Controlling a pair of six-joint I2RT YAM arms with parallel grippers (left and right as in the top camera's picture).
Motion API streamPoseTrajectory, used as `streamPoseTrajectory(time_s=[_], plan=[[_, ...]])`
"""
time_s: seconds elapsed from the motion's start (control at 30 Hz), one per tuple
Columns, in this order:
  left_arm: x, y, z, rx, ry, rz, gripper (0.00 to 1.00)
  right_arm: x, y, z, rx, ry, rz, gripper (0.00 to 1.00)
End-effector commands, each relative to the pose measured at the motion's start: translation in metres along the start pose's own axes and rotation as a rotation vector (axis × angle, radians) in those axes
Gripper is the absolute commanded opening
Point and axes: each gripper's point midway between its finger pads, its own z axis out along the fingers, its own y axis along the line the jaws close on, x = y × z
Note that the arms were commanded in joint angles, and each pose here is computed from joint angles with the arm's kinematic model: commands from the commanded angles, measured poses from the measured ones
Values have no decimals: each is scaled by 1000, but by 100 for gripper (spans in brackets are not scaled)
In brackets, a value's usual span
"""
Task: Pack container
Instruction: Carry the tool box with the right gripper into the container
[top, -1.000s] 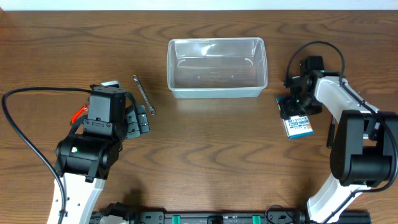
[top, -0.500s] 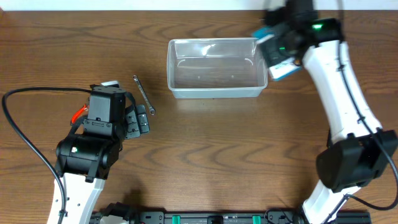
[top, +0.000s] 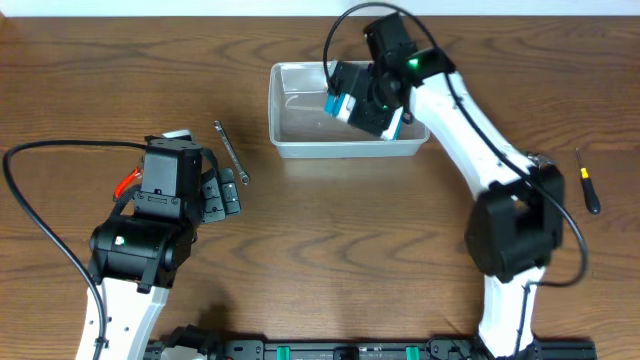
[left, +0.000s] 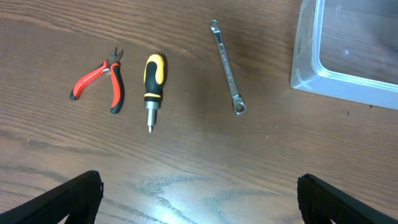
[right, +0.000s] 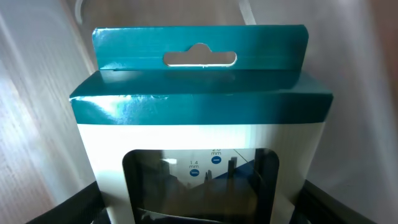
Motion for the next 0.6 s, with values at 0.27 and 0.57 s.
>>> streamPoseTrajectory(time_s=[0.27,0.57], plan=[[-1,0,-1,-2,-2,-6,98,27,31,55,-175,69,-8,1],[-1,0,-1,-2,-3,-7,98,32,49,51,-257,84,-19,1]])
